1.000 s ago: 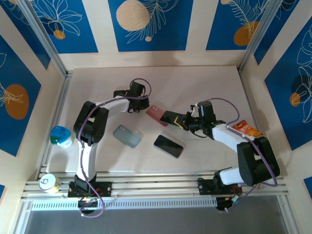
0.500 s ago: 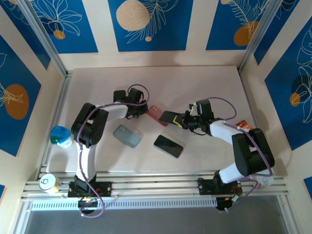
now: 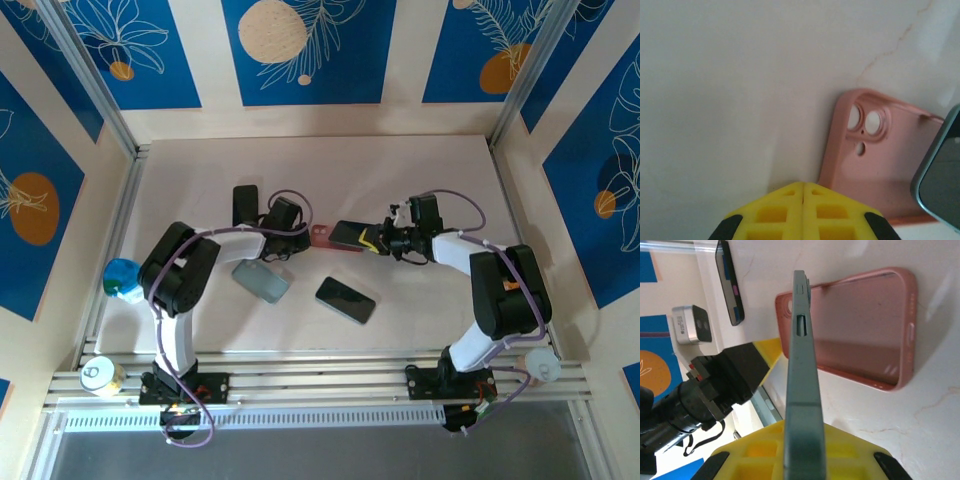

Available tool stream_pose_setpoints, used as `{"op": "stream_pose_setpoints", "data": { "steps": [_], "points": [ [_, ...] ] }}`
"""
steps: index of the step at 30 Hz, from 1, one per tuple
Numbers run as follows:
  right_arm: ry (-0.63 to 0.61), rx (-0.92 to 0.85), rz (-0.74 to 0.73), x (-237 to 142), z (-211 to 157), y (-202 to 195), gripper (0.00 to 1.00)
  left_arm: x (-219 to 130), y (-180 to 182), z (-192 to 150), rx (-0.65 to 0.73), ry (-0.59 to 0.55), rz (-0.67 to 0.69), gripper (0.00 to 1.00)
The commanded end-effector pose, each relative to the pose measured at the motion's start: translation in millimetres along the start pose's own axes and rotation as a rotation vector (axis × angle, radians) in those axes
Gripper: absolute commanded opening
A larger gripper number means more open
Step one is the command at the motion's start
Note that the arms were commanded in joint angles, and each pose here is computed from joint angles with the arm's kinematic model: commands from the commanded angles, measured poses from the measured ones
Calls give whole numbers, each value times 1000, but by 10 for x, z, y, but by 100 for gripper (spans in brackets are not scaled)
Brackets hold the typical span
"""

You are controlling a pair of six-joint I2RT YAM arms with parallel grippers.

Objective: Put the phone into the phone case

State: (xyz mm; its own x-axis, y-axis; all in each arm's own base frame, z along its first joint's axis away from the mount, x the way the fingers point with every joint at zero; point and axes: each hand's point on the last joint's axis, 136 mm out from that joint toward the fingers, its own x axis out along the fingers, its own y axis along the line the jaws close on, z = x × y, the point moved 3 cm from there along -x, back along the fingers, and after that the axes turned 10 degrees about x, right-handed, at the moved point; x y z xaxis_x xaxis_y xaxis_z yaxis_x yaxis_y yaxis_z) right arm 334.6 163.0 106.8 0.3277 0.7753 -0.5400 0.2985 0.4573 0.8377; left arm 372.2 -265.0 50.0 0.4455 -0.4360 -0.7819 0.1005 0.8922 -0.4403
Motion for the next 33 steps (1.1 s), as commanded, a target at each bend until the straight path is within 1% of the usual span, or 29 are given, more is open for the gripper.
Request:
{"op": "stream_pose_setpoints", "data": {
  "steps": [1, 8, 16, 24, 33],
  "points": [
    [99, -118, 81, -55, -87, 261, 0, -138, -33, 17, -8, -8, -2, 0],
    [176, -189, 75, -50, -114, 361, 0, -249, 45, 190, -33, -56, 14, 0],
    [253, -204, 52, 130, -83, 317, 0, -196, 65, 296, -43, -64, 20, 0],
    [274, -203, 15, 237, -33, 232, 0, -147, 52, 366, -19, -62, 40, 0],
    [267, -184, -1, 325, 34, 149, 0, -16, 64, 339, -17, -32, 40, 0]
  ]
}}
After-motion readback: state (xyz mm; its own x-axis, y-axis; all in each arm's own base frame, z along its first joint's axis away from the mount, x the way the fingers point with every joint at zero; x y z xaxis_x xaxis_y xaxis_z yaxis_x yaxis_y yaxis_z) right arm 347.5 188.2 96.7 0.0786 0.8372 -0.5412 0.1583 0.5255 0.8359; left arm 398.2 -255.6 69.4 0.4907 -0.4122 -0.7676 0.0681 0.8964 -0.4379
